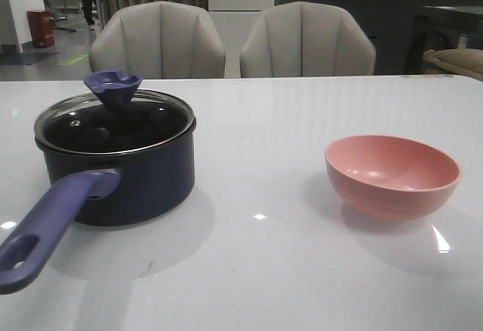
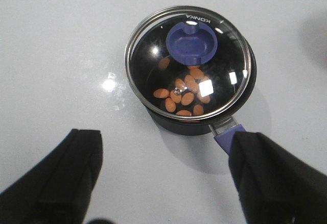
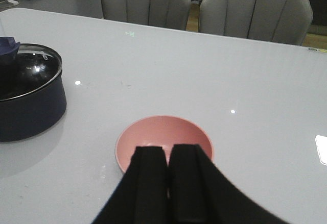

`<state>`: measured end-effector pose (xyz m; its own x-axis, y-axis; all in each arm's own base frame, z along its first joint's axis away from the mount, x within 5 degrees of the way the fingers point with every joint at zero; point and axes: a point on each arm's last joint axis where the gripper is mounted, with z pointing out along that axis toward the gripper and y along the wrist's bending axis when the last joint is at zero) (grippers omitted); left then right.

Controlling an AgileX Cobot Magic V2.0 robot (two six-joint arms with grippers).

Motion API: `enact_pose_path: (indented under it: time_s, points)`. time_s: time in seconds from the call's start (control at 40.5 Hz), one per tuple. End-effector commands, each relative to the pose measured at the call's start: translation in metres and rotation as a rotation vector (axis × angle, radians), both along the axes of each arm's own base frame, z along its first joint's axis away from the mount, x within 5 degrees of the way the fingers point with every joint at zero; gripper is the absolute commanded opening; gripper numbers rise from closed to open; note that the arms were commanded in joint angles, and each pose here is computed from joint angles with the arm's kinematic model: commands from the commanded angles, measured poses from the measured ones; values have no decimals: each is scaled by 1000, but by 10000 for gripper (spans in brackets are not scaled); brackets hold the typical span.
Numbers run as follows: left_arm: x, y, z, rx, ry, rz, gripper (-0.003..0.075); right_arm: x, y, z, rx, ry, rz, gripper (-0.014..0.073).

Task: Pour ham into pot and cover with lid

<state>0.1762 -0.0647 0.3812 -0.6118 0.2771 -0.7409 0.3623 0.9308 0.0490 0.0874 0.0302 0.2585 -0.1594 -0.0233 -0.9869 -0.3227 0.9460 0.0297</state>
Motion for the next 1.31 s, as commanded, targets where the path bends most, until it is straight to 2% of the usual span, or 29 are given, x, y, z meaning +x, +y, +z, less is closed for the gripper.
enact_pose_path:
  time_s: [0.0, 0.148, 0.297, 0.346, 0.47, 0.643, 1.187, 1.285]
  points:
    - [-22, 7, 4, -78, -181, -11, 531, 2, -2, 15, 18, -89, -26, 148]
    - [-65, 22, -12, -171, -349, -17, 531, 2, -2, 15, 18, -89, -26, 148]
    - [-100, 35, -42, -212, -459, -19, 526, 2, -2, 15, 18, -89, -26, 148]
    - [-109, 39, -52, -221, -482, -20, 503, 2, -2, 15, 18, -89, -26, 148]
    - [-127, 46, -73, -238, -526, -20, 367, 2, -2, 15, 18, -89, -26, 148]
    - [-140, 50, -86, -270, -565, -22, 111, 2, -2, 15, 18, -89, -26, 148]
    - [-141, 50, -88, -275, -569, -23, 113, 2, -2, 15, 18, -89, -26, 148]
    - [-135, 49, -97, -265, -599, -22, 113, 2, -2, 15, 18, -89, -26, 148]
